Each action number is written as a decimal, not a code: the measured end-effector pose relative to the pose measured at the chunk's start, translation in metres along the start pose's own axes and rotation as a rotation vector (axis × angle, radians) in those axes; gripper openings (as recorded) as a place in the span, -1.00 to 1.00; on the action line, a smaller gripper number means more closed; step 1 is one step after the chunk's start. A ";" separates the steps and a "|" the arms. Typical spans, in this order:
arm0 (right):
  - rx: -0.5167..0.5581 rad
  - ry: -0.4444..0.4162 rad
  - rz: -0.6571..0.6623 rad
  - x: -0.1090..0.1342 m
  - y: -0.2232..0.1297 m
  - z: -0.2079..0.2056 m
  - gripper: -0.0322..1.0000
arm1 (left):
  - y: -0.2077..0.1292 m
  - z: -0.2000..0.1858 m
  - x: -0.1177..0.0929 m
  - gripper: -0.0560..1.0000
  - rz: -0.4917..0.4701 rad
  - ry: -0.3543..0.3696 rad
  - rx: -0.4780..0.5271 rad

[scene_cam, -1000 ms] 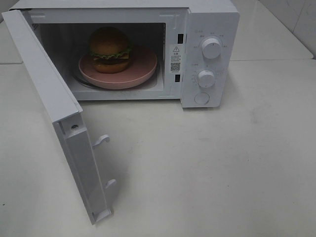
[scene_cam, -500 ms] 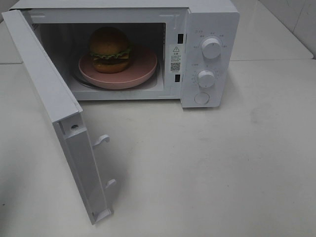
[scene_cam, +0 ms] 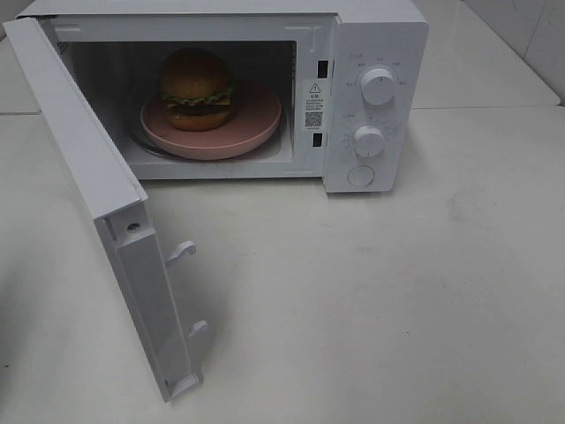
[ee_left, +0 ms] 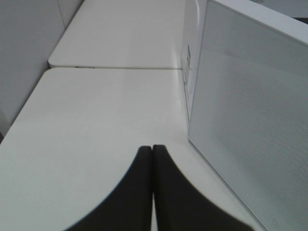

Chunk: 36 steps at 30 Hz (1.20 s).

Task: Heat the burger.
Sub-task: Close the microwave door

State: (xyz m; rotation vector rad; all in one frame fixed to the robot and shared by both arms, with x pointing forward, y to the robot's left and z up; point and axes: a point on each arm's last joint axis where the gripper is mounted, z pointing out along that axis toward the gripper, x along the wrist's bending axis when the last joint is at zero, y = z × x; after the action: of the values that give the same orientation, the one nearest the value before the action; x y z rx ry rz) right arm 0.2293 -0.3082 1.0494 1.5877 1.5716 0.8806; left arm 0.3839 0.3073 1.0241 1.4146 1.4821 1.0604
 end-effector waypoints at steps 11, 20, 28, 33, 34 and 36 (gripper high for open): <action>0.000 0.000 0.000 0.000 0.000 0.000 0.53 | -0.025 0.026 0.000 -0.89 0.023 -0.001 -0.132; 0.000 0.000 0.000 0.000 0.000 0.000 0.53 | -0.039 0.053 -0.026 -0.89 0.052 -0.286 -0.123; 0.000 0.000 0.000 0.000 0.000 0.000 0.53 | -0.053 0.072 -0.041 -0.89 0.021 -0.444 -0.132; 0.000 0.000 0.000 0.000 0.000 0.000 0.53 | -0.059 0.080 -0.061 -0.89 0.078 -0.529 -0.117; 0.000 0.000 0.000 0.000 0.000 0.000 0.53 | -0.062 0.080 -0.069 -0.89 0.088 -0.539 -0.115; 0.000 0.000 0.000 0.000 0.000 0.000 0.53 | -0.063 0.081 -0.071 -0.89 0.089 -0.537 -0.111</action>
State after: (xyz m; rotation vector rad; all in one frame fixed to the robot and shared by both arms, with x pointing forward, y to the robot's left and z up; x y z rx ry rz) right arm 0.2293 -0.3082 1.0494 1.5877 1.5716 0.8806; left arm 0.4434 0.2379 0.9388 1.5428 0.9667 0.7204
